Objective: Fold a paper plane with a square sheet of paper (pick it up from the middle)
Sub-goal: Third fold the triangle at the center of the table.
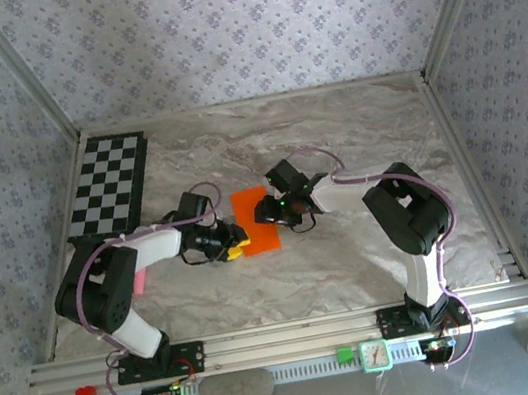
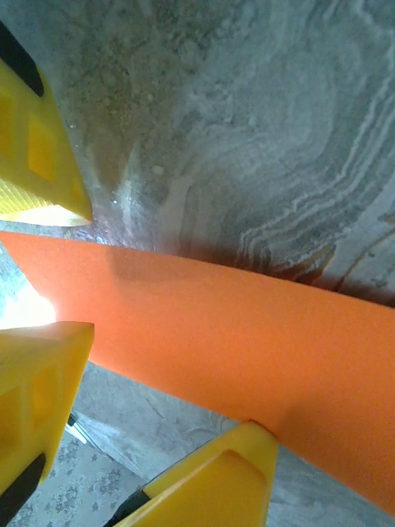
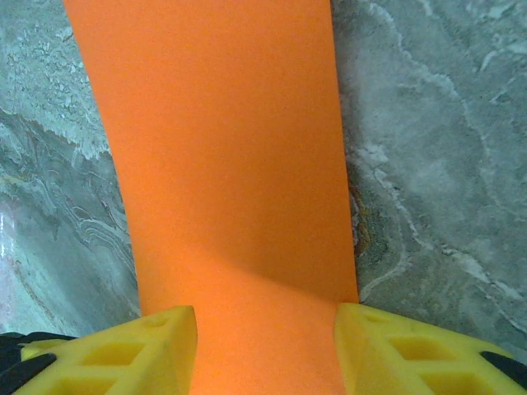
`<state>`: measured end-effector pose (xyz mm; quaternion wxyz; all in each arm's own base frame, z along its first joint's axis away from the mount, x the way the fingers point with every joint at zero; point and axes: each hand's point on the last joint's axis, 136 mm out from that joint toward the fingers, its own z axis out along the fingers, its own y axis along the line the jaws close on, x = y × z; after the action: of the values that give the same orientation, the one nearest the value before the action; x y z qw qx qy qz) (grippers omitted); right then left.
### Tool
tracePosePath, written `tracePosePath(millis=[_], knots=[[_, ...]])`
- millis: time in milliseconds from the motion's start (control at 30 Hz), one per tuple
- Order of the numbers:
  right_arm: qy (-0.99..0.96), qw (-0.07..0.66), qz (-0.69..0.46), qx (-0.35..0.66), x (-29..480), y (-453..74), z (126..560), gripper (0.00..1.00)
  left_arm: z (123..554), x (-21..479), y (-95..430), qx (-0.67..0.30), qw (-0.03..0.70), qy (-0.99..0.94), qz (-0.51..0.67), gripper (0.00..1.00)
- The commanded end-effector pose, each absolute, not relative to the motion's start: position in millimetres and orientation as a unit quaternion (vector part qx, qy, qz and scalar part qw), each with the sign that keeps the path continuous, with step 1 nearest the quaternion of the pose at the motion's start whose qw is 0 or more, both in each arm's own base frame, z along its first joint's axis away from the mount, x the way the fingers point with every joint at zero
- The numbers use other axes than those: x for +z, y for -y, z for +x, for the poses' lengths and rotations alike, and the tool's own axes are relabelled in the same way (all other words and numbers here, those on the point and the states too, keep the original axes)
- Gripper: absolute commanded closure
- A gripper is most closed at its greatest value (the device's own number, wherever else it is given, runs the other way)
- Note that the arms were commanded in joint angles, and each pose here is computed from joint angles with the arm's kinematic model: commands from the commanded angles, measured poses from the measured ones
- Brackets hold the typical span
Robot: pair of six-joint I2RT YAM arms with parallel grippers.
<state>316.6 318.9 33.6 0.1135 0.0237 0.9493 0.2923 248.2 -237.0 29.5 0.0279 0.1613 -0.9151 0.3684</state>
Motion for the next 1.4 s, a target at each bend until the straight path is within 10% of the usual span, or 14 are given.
tracePosePath(millis=[0,967,1367], knots=[[-0.960,0.081,0.038,0.265,6.1,-306.0,304.6,0.51,252.8,39.2,249.0,0.394,0.027,0.908,0.139,0.65],[-0.954,0.094,0.026,0.283,12.2,-308.8,307.5,0.50,300.0,44.6,247.7,0.443,0.001,0.882,0.161,0.75],[-0.922,0.229,-0.087,0.301,89.4,-312.2,326.0,0.34,303.3,45.5,243.6,0.432,0.003,0.882,0.190,0.96]])
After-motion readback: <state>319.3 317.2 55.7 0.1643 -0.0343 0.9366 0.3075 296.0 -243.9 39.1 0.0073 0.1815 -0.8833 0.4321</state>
